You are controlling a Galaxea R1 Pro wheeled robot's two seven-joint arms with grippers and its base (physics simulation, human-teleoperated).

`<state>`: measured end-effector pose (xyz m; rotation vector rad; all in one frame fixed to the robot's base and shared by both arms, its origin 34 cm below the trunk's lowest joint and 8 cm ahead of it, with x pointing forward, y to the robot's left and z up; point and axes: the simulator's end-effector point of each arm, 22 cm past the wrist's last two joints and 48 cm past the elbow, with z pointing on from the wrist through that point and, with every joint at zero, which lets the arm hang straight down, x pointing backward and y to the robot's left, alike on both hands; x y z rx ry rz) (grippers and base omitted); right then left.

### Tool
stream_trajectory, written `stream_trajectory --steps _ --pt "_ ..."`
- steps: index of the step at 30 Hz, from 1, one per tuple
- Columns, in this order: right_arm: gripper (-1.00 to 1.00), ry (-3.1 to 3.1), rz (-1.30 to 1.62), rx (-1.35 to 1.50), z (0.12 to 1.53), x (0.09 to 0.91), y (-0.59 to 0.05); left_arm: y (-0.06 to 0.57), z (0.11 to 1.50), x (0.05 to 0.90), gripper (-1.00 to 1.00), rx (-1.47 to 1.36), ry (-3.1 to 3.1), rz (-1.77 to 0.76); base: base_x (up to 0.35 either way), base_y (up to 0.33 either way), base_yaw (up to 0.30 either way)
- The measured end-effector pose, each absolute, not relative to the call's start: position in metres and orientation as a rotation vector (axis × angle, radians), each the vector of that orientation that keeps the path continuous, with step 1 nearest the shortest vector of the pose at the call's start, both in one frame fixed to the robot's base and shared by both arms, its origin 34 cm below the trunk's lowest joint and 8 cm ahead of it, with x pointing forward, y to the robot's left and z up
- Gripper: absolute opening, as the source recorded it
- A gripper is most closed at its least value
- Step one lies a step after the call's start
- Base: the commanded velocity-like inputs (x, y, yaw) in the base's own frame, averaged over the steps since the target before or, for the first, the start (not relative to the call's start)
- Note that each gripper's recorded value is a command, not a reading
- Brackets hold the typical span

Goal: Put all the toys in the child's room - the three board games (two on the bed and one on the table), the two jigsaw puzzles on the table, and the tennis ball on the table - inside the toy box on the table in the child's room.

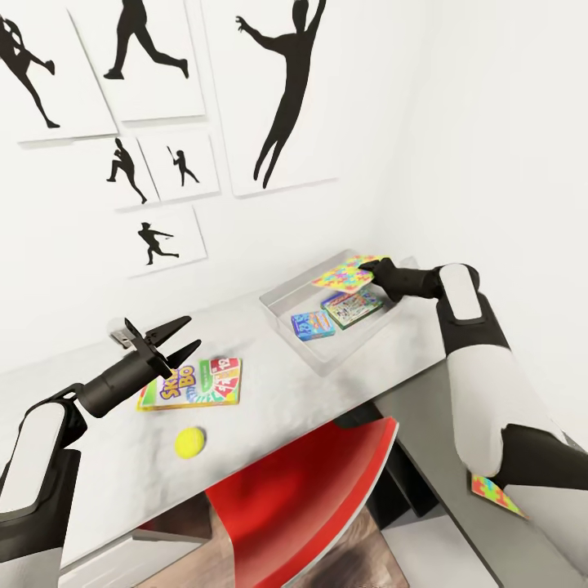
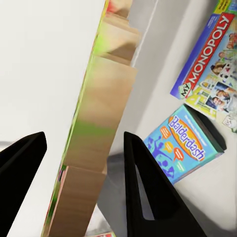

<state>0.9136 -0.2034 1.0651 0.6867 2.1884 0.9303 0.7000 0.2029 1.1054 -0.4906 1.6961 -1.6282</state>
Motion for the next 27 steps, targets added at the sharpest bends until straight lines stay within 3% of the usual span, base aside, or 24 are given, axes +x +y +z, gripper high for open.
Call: stream_trajectory --steps 11,27 --pt "-1.0 2.233 0.929 0.741 1.045 0.923 -0.2 0.201 1.102 0.7 1.0 -0.494 1.694 -1.645 0.0 0.0 0.0" --pt "-1.0 2.21 0.923 0.755 1.047 0.939 -0.202 0.188 1.134 0.693 1.0 -0.492 1.527 -1.876 0.0 0.0 0.0"
